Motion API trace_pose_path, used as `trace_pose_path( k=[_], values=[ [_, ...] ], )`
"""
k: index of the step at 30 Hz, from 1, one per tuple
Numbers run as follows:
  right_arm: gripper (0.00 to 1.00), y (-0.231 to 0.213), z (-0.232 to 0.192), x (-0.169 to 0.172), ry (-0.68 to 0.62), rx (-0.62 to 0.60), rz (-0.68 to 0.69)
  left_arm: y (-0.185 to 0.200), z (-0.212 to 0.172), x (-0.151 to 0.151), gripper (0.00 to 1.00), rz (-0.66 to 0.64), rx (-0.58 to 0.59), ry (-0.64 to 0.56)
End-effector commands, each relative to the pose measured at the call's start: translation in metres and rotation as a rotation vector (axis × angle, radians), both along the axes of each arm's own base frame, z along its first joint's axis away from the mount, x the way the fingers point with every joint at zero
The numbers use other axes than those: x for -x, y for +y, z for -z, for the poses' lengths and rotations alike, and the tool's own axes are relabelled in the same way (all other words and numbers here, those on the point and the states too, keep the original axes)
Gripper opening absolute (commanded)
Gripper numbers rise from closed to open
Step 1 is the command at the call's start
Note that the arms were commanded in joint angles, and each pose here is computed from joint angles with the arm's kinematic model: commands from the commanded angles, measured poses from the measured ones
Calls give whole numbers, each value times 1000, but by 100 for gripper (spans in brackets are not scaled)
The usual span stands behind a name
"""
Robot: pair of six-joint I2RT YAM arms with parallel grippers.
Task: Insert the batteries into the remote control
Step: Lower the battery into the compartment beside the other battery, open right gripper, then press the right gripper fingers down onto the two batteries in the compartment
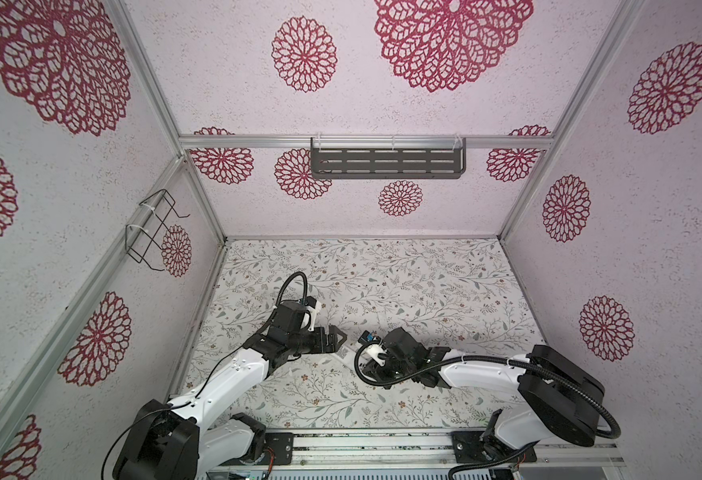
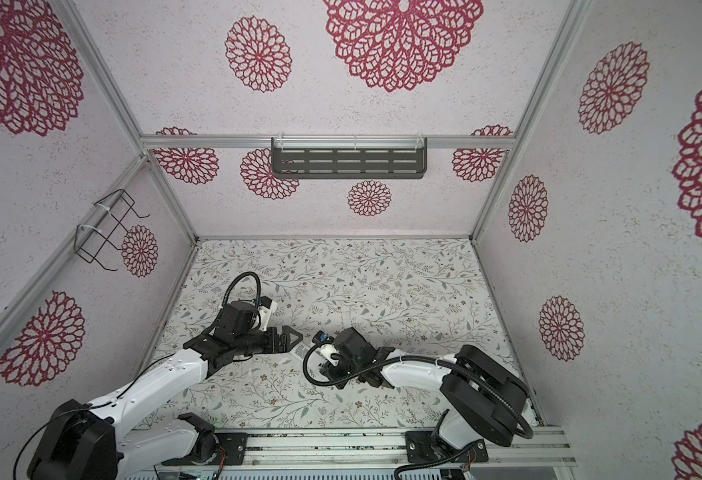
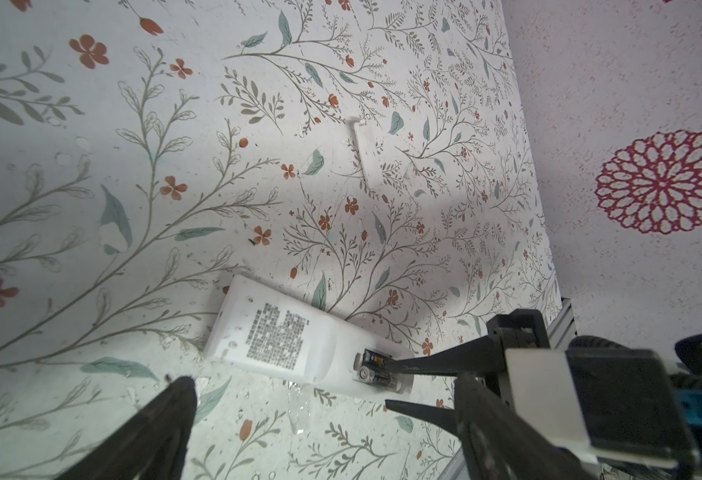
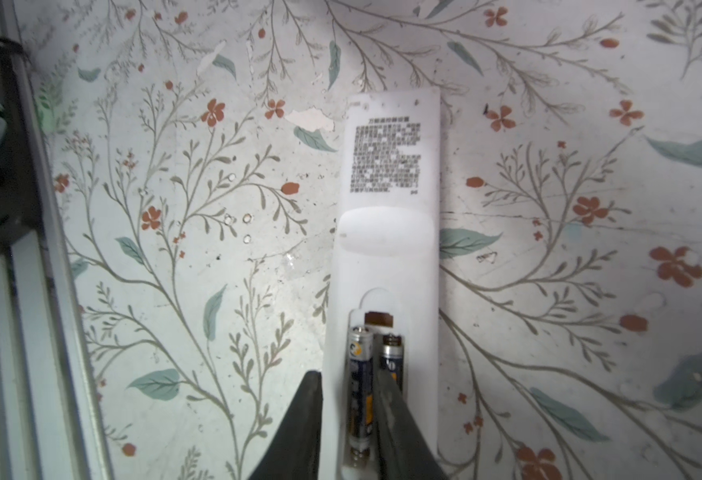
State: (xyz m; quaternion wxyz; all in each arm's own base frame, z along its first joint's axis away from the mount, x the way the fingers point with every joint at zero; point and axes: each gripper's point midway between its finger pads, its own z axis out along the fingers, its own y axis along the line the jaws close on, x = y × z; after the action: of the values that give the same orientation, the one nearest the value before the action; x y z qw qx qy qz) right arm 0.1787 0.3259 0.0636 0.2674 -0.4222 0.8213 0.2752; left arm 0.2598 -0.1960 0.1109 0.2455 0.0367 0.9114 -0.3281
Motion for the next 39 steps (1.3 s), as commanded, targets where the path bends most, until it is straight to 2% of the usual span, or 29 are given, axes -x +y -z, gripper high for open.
trace_pose_path(
  k=[1, 5, 7, 11, 15, 20, 23, 31, 39],
  values=[
    [40, -1, -28, -6, 3, -57, 90, -5, -13, -13, 99, 3, 27, -43],
    [58, -26, -29, -15, 68, -21, 296, -10, -9, -14, 99, 18, 40, -23],
    [60, -35, -32, -12, 114, -34, 363, -12, -4, -15, 99, 22, 49, -15],
    [72, -48, -31, 0, 259, -82, 503, -21, 6, -23, 99, 29, 74, 0],
    [77, -67, -9, 11, 414, 15, 659, -22, 15, -33, 99, 23, 51, -2],
    [83, -63, -1, 23, 552, 68, 720, -26, 29, -40, 99, 26, 55, 21],
    [97, -60, -2, 24, 587, 55, 748, -28, 34, -40, 99, 36, 53, 31],
    [99, -29, -3, 22, 686, -37, 724, -26, 45, -41, 99, 27, 46, 48],
    [99, -30, -4, 12, 684, -62, 806, -26, 51, -36, 99, 30, 62, 73]
  ],
)
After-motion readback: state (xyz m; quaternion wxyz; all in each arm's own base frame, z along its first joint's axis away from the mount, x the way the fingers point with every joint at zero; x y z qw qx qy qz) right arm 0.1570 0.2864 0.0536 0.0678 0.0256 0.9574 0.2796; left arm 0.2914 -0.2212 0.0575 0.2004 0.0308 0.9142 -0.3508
